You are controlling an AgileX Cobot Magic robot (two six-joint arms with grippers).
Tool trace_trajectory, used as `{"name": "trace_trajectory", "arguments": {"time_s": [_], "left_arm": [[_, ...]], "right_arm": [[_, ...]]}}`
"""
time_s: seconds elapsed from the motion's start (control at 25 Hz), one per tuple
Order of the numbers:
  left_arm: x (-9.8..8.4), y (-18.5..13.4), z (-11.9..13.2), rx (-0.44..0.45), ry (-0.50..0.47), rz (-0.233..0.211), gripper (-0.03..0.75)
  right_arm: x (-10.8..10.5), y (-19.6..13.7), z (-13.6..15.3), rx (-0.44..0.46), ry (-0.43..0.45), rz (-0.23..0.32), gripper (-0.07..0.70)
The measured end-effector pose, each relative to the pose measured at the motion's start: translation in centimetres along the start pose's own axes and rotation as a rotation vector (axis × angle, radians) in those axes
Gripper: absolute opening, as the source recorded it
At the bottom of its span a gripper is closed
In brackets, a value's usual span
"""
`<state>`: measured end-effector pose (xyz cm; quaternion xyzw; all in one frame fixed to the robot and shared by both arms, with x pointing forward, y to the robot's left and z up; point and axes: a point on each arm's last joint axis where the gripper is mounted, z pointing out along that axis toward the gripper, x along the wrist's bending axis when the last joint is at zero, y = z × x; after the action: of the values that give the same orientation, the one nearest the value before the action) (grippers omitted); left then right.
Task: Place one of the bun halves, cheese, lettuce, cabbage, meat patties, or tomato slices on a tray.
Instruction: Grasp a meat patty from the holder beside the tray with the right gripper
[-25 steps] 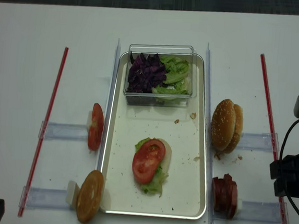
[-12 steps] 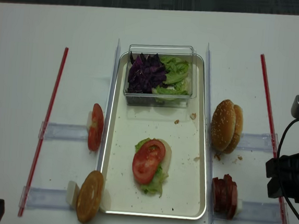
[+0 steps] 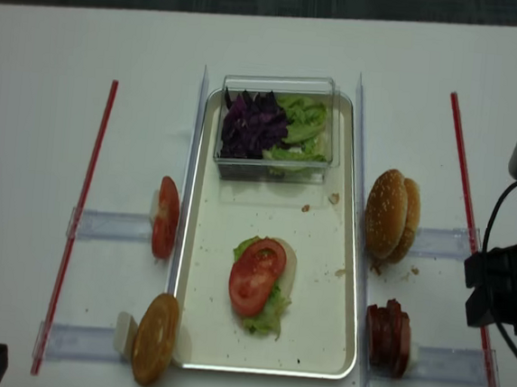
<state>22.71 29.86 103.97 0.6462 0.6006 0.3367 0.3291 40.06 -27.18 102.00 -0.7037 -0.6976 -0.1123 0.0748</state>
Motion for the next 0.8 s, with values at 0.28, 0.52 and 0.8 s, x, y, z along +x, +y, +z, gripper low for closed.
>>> {"name": "trace_trajectory", "arguments": {"time_s": [0.28, 0.52, 0.8], "left_arm": [[0.0, 0.0, 0.0, 0.0, 0.0, 0.0, 0.493], [0.0, 0.0, 0.0, 0.0, 0.0, 0.0, 0.493], [0.0, 0.0, 0.0, 0.0, 0.0, 0.0, 0.492]], "right_arm": [[2.3, -0.6, 0.7, 0.032, -0.029, -0.05, 0.456], [4.3, -1.5, 1.3, 0.051, -0.062, -0.074, 0.456], [6.5, -2.5, 2.0, 0.055, -0.073, -0.071, 0.456]]}}
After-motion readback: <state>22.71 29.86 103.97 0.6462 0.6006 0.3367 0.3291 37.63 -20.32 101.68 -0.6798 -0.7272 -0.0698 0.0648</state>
